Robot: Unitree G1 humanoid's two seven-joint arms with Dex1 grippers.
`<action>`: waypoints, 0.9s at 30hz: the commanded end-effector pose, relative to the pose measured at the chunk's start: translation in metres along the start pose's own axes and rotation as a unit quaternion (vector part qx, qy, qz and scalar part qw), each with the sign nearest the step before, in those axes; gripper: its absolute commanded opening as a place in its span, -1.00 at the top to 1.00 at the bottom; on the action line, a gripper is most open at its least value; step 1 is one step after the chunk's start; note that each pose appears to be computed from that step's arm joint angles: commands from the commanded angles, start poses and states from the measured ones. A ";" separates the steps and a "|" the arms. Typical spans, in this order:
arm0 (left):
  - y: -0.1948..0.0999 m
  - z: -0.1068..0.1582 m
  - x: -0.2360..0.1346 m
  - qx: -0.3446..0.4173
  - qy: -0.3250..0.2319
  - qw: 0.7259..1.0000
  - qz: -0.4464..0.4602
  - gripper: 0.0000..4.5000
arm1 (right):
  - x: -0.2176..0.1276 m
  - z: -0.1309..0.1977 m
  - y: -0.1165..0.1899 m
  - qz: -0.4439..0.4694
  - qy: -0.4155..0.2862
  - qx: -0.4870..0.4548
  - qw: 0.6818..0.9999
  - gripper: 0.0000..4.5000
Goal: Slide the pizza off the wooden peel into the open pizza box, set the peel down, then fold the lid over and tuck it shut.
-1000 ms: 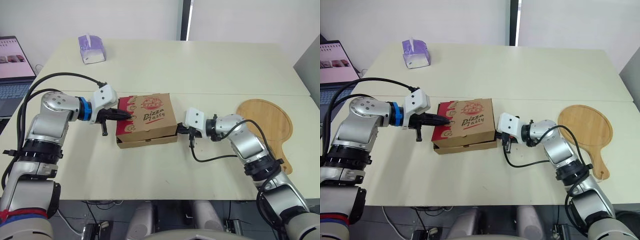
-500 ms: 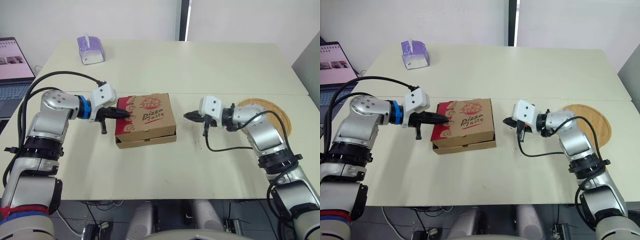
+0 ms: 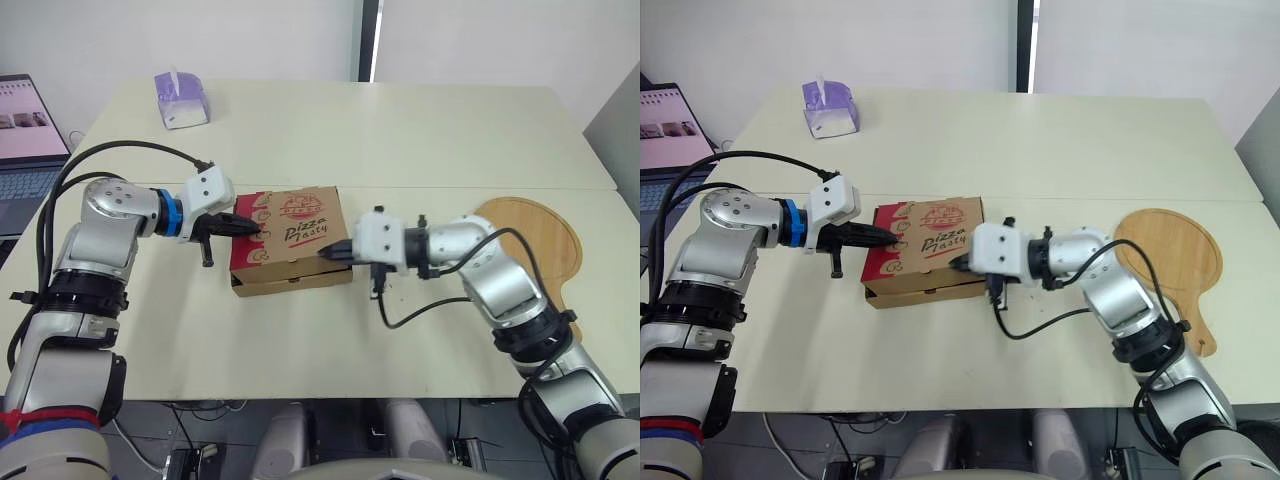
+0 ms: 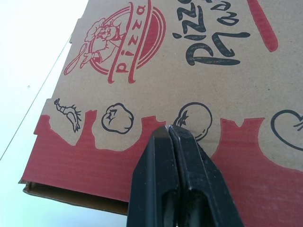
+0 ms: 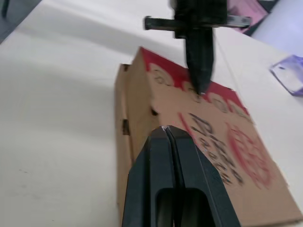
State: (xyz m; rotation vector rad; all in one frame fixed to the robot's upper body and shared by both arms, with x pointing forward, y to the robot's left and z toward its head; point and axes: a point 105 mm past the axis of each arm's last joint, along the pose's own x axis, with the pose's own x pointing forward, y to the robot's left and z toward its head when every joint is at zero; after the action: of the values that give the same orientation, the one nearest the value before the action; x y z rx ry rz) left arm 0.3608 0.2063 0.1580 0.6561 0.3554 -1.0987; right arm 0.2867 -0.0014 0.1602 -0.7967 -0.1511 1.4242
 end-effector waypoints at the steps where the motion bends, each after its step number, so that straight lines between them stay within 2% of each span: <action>1: -0.003 -0.012 0.001 -0.011 0.027 1.000 -0.005 1.00 | 0.000 0.008 0.001 0.006 0.017 -0.062 0.998 0.98; 12: -0.005 -0.012 0.002 -0.014 0.025 1.000 -0.005 1.00 | 0.010 -0.010 -0.001 -0.020 0.081 -0.130 0.988 0.98; 22: -0.002 -0.009 0.006 -0.010 0.022 1.000 -0.005 1.00 | 0.013 -0.009 -0.009 -0.052 0.077 -0.128 0.987 0.98; 27: -0.002 -0.009 0.007 -0.009 0.023 1.000 -0.007 1.00 | 0.008 -0.004 -0.002 -0.034 0.050 -0.080 0.995 0.98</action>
State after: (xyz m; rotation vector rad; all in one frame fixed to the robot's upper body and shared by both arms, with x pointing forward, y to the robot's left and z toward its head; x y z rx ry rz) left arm 0.3611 0.2061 0.1480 0.6449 0.3907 -1.0978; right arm 0.2951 0.0060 0.1357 -1.0267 -0.1611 1.3229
